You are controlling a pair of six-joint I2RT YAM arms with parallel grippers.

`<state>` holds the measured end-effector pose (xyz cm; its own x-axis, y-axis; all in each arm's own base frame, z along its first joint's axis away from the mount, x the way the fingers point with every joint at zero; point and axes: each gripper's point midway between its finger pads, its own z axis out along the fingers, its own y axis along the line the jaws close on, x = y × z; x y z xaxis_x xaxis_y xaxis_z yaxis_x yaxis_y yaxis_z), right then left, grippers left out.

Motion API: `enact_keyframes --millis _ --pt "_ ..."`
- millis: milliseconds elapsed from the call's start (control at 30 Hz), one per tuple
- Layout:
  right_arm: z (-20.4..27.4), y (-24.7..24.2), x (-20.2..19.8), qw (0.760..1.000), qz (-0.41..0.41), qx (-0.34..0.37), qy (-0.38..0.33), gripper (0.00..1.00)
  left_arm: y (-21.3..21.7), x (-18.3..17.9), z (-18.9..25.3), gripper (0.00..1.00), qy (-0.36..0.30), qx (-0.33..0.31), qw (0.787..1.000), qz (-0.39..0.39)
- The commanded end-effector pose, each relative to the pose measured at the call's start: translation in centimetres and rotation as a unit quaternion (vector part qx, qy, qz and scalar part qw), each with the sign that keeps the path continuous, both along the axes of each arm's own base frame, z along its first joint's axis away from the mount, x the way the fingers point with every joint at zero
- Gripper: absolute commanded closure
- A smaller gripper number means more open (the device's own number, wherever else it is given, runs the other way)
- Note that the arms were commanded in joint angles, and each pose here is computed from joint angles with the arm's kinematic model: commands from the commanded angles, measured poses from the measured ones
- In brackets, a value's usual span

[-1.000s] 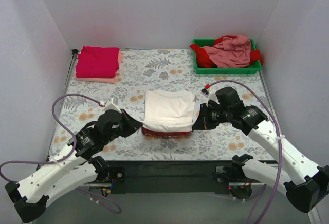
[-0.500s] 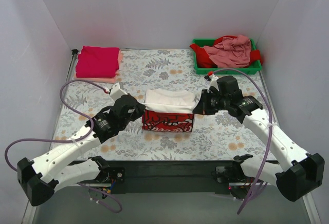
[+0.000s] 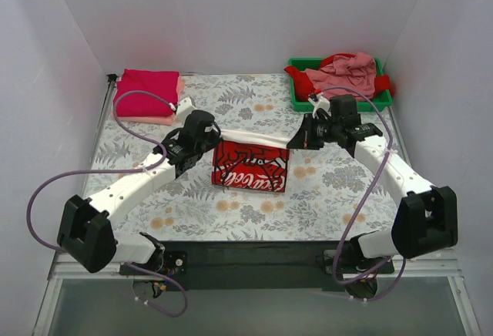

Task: Fold and stack the t-shirts
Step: Fold the tshirt

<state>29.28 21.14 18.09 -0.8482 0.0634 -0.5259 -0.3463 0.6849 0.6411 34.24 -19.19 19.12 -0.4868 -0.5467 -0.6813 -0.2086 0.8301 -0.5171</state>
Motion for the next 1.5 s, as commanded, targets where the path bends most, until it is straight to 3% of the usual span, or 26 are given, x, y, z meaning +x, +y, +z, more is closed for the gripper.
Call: enact_keyframes --millis 0,200,433,867,900,933,1000,1033,1067,1300,1467 --pt "2.1 0.5 3.0 0.998 0.024 0.038 -0.047 0.99 0.0 2.6 1.6 1.0 -0.031 0.014 0.999 0.0" --pt "0.1 1.0 6.2 0.998 0.038 0.05 -0.018 0.99 1.0 5.7 -0.6 1.0 -0.013 0.04 0.999 0.026" --pt "-2.8 0.1 10.3 1.0 -0.025 0.009 -0.008 0.99 1.5 8.4 -4.7 1.0 0.031 0.059 0.997 0.024" --pt "-6.6 -1.4 13.4 0.995 -0.087 -0.044 0.011 0.99 0.4 11.1 -8.2 1.0 0.052 0.061 0.997 -0.012" --pt "-6.5 -1.5 13.9 0.995 -0.092 -0.048 0.008 0.9 0.6 11.3 -8.4 0.96 0.054 0.061 0.997 -0.01" --pt "-7.0 -1.5 14.2 0.994 -0.092 -0.049 0.012 0.75 0.7 11.5 -8.5 0.86 0.057 0.058 0.997 -0.005" --pt "-6.0 -1.2 15.0 0.996 -0.079 -0.05 -0.005 0.26 1.0 11.5 -8.5 0.66 0.066 0.057 0.996 0.001" --pt "-6.1 -1.0 15.1 0.996 -0.071 -0.049 -0.001 0.18 1.2 11.6 -8.2 0.51 0.064 0.059 0.996 0.005" --pt "-5.6 -0.9 15.3 0.997 -0.065 -0.048 -0.005 0.02 1.1 11.5 -8.0 0.15 0.063 0.058 0.996 0.002" --pt "-2.2 0.3 11.9 0.999 -0.017 -0.019 -0.034 0.02 -1.0 9.1 -5.1 0.11 0.048 -0.001 0.997 -0.062" --pt "-3.3 3.8 4.5 0.997 0.066 0.039 -0.018 0.02 -4.0 4.7 -5.7 0.09 0.06 -0.069 0.984 -0.151"
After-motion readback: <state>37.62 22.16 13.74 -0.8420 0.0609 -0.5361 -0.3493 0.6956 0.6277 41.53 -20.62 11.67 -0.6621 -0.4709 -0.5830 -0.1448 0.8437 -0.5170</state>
